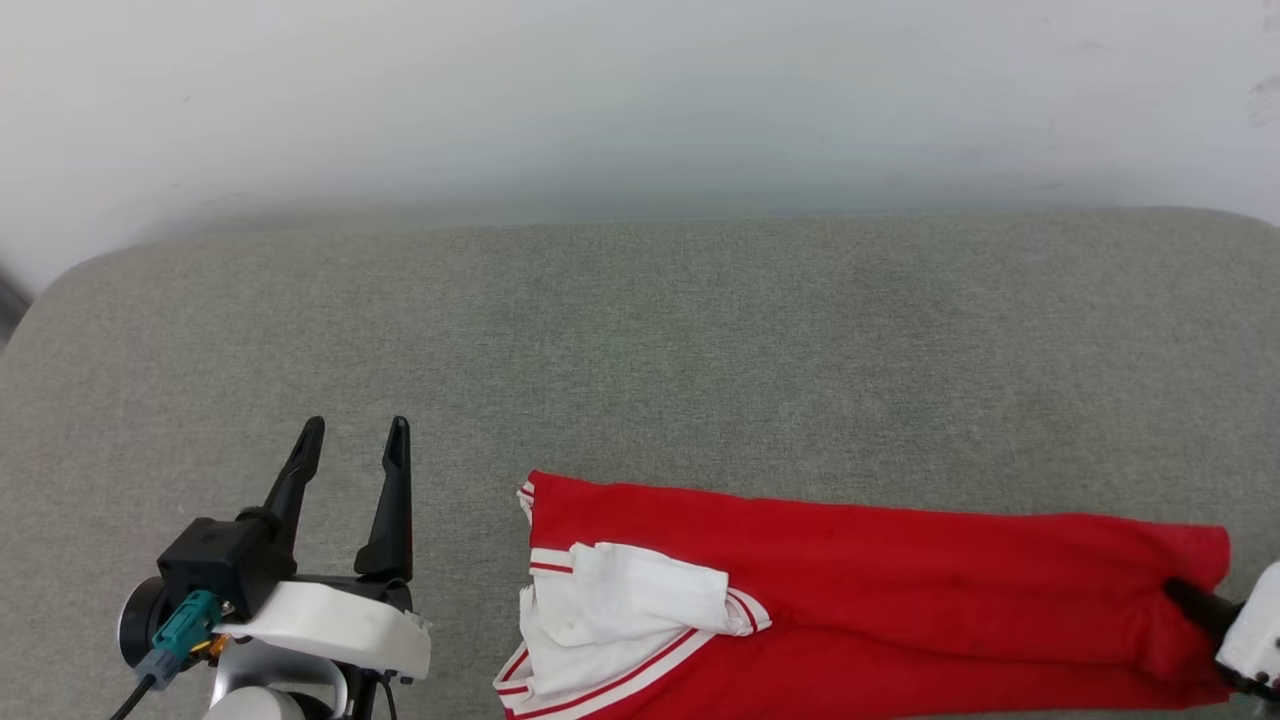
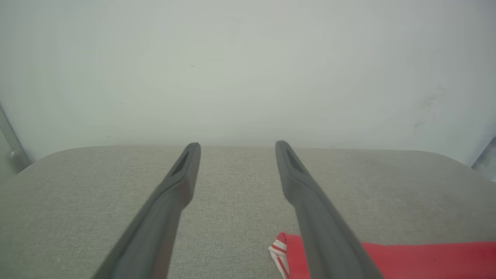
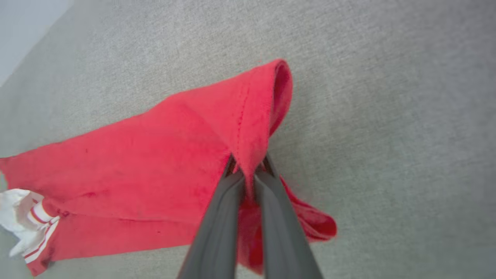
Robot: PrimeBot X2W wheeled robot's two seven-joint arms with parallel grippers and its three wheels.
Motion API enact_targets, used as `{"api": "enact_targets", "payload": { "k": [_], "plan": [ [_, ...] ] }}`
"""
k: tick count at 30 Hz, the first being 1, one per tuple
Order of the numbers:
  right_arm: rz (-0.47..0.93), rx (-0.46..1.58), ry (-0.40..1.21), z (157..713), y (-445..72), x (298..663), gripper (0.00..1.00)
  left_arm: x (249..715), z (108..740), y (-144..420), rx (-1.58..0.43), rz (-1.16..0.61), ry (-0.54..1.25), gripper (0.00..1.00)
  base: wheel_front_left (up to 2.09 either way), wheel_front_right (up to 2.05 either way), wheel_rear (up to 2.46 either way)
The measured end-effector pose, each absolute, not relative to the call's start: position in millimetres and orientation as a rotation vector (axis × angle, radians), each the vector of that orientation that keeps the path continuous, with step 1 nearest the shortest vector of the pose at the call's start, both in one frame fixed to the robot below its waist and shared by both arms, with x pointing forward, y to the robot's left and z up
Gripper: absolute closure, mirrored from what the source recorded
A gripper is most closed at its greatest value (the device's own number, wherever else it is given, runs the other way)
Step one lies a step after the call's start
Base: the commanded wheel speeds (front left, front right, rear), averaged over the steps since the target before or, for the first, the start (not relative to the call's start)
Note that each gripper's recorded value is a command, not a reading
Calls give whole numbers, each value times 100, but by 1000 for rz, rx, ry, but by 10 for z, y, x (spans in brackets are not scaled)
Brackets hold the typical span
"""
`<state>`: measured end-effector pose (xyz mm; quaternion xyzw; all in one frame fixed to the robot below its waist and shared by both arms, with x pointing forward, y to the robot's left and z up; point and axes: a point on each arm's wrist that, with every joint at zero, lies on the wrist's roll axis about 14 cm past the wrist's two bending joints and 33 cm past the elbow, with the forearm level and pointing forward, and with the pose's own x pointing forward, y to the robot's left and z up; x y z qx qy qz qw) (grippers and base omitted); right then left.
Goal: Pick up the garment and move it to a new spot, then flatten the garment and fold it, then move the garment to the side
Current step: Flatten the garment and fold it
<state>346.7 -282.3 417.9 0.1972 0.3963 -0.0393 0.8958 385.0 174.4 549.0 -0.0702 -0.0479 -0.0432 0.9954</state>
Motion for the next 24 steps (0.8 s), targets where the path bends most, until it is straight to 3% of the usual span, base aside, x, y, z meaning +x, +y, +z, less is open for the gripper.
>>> {"api": "enact_targets", "payload": {
  "k": [3, 14, 24],
  "plan": [
    [-32, 589, 841, 4124, -2545, 3433, 100, 3858, 5484, 1727, -139, -91, -91, 0, 0, 0, 0],
    [458, 1079, 877, 4513, -1198, 3494, 100, 3773, 5461, 1708, -134, -99, -70, 0, 0, 0, 0],
    [785, 1078, 972, 4704, 19, 3458, 100, 3692, 5471, 1777, -127, -87, -66, 0, 0, 0, 0]
  ]
}}
